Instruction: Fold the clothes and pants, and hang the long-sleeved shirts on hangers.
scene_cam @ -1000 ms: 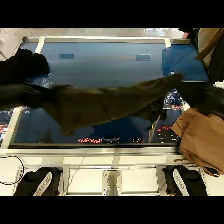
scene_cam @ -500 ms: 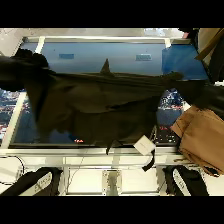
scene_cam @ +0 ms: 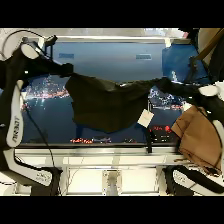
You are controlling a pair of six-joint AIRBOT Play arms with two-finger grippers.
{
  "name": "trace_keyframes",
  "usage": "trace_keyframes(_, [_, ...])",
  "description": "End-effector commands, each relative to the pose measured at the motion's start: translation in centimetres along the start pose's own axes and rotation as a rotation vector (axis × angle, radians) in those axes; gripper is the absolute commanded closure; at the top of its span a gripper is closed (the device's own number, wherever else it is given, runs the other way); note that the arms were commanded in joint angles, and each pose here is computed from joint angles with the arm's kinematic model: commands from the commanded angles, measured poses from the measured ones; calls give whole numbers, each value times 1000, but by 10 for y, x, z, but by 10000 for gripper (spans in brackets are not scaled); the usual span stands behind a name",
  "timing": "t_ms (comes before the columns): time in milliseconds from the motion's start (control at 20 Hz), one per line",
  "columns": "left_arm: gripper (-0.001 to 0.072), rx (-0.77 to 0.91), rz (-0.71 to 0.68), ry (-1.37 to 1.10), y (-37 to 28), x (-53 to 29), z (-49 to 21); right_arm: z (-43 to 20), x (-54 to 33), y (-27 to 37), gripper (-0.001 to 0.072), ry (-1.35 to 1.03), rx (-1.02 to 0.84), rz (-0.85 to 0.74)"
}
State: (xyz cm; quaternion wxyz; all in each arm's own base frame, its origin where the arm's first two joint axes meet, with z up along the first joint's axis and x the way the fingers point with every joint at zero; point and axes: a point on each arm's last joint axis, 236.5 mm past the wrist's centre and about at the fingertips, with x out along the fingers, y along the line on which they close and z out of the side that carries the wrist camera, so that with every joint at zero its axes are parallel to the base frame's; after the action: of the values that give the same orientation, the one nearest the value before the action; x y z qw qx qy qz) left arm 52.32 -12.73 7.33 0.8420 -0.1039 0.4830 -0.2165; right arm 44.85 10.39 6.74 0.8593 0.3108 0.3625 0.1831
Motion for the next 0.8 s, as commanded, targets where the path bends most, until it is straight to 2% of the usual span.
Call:
trace_keyframes(0, [695,-19,-18,-139,1,29,32,-12,60,-40,685,-28,22,-78])
trace_keyframes(100, [694,-19,-8,-177,4,28,41,-10,75,-42,685,-50,-3,-105])
trace_keyframes(150, [676,-23,-7,-176,6,27,41,-3,77,-38,650,-66,-13,-105])
trace_keyframes(200, [598,-24,-7,-170,7,25,40,7,76,-33,470,-87,-23,-99])
trace_keyframes(250, [303,-24,-8,-165,7,23,39,20,73,-25,301,-110,-37,-84])
trace_keyframes(300, [21,-31,-9,-164,8,16,39,34,68,-17,299,-135,-52,-71])
trace_keyframes(400, [15,-52,-7,-143,15,-13,34,61,45,-3,300,-156,-132,-50])
trace_keyframes(450, [69,-62,-7,-107,20,-32,24,68,28,-1,301,-144,-158,-49])
trace_keyframes(500, [158,-74,2,-57,30,-54,10,71,10,-4,301,-127,-166,-59])
trace_keyframes(550, [195,-87,19,-14,40,-74,-4,69,-10,-11,301,-97,-179,-88])
trace_keyframes(600, [217,-126,18,27,47,-93,-21,64,-29,-22,301,-56,-187,-129])
trace_keyframes(750, [217,-219,16,131,53,-118,-95,30,-86,-64,301,84,-184,-293])
